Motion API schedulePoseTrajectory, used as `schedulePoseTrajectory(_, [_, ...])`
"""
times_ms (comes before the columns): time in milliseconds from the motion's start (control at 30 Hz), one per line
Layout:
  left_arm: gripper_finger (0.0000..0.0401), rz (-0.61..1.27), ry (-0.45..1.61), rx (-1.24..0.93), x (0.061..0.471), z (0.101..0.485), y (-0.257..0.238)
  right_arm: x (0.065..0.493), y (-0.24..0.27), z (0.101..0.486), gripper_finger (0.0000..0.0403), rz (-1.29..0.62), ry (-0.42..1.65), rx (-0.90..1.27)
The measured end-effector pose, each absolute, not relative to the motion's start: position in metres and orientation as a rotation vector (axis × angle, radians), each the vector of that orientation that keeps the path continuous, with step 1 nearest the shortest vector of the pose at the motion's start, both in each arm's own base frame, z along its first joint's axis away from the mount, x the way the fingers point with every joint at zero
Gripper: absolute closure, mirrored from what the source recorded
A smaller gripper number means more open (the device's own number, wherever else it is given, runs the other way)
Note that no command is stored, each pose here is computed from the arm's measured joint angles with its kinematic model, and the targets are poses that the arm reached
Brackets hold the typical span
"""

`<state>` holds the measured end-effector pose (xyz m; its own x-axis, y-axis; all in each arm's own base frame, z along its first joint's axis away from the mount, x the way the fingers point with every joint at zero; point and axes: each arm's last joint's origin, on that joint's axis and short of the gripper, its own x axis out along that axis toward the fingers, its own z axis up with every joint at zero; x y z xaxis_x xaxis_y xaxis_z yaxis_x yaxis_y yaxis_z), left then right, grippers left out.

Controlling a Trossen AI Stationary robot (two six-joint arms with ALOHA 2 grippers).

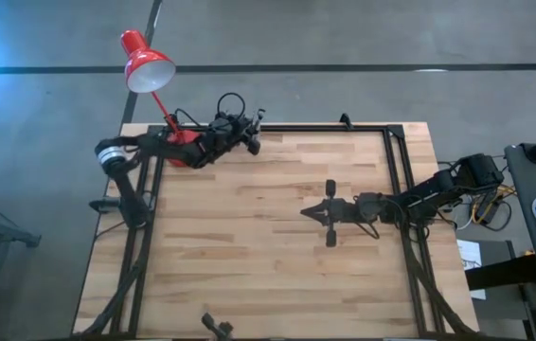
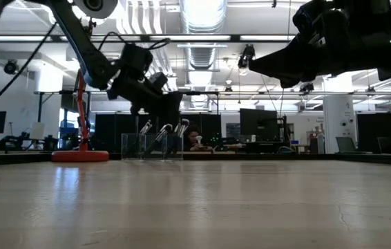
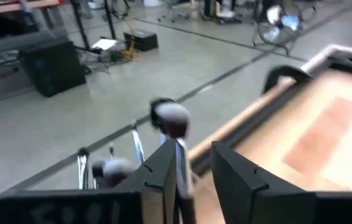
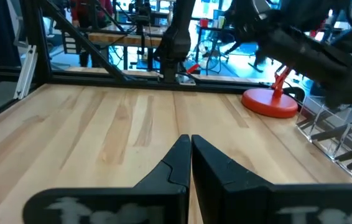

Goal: Pick & Place Makeup Supplies
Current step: Return to Home Position

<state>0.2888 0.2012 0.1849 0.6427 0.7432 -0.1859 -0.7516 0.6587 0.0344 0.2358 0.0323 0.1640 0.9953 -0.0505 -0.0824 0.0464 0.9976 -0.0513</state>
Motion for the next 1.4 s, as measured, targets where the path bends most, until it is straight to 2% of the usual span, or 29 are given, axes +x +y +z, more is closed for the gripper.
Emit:
schedulePoseTrajectory(333, [0.0395, 0.631, 0.202, 0.020, 0.243, 0.204, 0.131, 0.233, 0.031, 0.160, 0.0394, -0.066, 0.099, -0.100])
schedulePoseTrajectory(467, [0.0399, 0.463, 0.149, 0.018, 0.212, 0.205, 0.109, 0.232, 0.025, 0.165, 0.0394, -0.010, 0.086, -0.166])
schedulePoseTrajectory(600, [0.0401, 0.356, 0.094, 0.042, 0.187, 0.205, 0.093, 0.224, 0.002, 0.171, 0.0394, 0.079, 0.139, -0.125])
schedulePoseTrajectory(800, [0.0401, 0.206, 0.033, 0.071, 0.162, 0.201, 0.076, 0.198, -0.021, 0.183, 0.0394, 0.042, 0.105, -0.185])
schedulePoseTrajectory(1133, [0.0401, 0.179, 0.016, 0.053, 0.135, 0.178, 0.061, 0.143, -0.018, 0.171, 0.0394, -0.002, -0.043, -0.206])
schedulePoseTrajectory(1400, [0.0401, 0.186, -0.047, 0.044, 0.121, 0.172, 0.054, 0.126, -0.016, 0.176, 0.0394, -0.035, -0.082, -0.219])
